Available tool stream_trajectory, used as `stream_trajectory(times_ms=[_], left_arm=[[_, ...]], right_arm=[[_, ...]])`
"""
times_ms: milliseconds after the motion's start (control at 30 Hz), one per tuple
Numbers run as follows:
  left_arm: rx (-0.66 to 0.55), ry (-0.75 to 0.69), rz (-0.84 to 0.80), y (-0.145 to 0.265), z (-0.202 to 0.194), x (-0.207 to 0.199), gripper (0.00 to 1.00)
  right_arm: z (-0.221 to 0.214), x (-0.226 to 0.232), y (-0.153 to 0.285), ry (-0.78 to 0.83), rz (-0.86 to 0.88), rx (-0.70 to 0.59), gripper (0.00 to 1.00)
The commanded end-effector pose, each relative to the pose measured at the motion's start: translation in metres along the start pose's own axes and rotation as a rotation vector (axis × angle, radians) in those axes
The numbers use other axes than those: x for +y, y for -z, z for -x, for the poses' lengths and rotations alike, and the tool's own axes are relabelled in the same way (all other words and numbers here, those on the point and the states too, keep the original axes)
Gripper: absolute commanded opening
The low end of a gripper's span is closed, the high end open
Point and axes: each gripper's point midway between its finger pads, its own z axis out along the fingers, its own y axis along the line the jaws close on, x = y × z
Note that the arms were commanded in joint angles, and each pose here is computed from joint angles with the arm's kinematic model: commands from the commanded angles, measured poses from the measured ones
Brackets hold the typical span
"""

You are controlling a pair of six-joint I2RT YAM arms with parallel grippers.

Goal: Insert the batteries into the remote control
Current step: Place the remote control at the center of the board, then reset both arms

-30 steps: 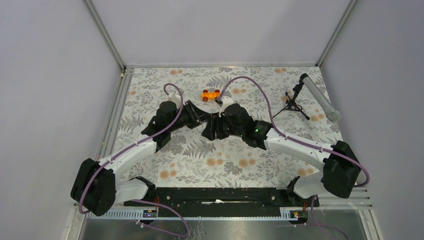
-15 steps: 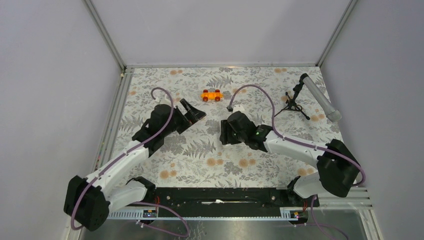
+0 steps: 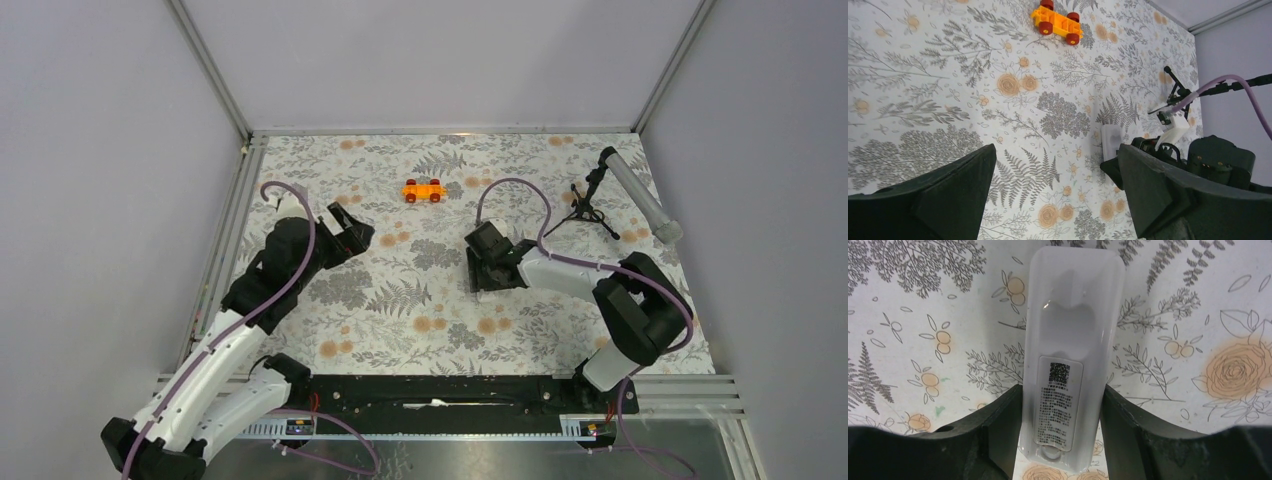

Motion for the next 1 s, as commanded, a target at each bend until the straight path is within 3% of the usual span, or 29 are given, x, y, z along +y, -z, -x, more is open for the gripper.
stream_trajectory(times_ms=[0, 133, 300, 533, 700, 967], left_arm=[[-0.051, -0.121, 0.003, 0.022, 0.028, -0.008, 0.99], [-0.034, -0.187, -0.001, 0.034, 0.032, -0.010, 0.99], [-0.024, -0.229, -0.014, 0.049, 0.037, -0.013, 0.99], [-0.055, -0.251, -0.025, 0.078, 0.049, -0.015, 0.99], [-0.132, -0.279, -0.051, 0.112, 0.066, -0.017, 0.99], [-0.359, -0.264, -0.053, 0.167, 0.105, -0.009, 0.99]], right_arm=[[0.008, 0.002, -0.002, 0.039, -0.016, 0.017, 0.60], [0.008, -0.001, -0.002, 0.053, -0.035, 0.029, 0.65], [0.021, -0.005, 0.012, 0.056, -0.047, -0.023, 0.83], [0.054, -0.007, 0.063, 0.048, -0.006, -0.171, 0.87], [0.092, -0.035, 0.146, -0.022, 0.000, -0.480, 0.99], [0.121, -0.107, 0.326, -0.225, 0.046, -1.029, 1.00]])
